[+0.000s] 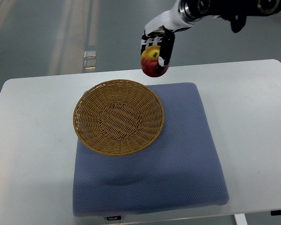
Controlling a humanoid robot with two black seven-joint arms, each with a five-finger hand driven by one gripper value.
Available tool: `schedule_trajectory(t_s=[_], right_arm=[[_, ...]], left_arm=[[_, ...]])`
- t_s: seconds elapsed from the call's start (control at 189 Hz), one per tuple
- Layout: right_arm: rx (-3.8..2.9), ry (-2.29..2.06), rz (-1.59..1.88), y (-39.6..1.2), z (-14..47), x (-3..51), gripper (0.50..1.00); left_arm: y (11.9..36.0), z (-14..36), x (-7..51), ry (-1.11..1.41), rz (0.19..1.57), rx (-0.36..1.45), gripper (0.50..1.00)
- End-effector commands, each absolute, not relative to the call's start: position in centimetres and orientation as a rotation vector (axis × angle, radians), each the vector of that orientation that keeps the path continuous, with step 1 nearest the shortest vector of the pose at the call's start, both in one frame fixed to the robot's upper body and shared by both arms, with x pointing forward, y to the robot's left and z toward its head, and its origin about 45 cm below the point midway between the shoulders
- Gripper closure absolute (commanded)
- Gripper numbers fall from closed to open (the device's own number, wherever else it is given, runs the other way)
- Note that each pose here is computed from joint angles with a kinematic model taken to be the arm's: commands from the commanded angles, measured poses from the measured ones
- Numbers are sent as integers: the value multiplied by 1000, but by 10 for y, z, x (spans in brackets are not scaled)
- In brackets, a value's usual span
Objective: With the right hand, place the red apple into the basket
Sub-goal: 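Lift the apple with the right hand and carry it over the basket, then lower the apple into the basket and open the right hand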
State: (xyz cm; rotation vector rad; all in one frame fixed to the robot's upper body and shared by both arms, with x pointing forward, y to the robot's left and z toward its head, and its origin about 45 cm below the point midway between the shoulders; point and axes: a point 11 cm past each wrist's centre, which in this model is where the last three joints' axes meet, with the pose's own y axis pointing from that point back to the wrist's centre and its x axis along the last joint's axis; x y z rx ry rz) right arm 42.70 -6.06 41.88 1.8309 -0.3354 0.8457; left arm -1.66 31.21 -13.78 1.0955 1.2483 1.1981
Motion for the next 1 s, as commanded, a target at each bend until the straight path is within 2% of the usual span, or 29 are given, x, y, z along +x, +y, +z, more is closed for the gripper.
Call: schedule_trajectory(t_s=[0.0,0.222,0.513,0.687,0.994], right_arm=[[1966,-255,907,-12,403,411,910],[2011,-360,956,-11,405,429,910],[2035,-445,839,-34,347,444,910],[2145,-447,771,-23,330,435,910],[2153,-426,670,-38,272,425,906]], left_arm=[[312,-138,-17,1249,1197,1094,500],[312,-138,-16,1249,1198,1093,500],[312,-138,-16,1250,1200,1092,500],[312,-138,-17,1249,1200,1096,500],[313,-138,-17,1249,1202,1096,500]])
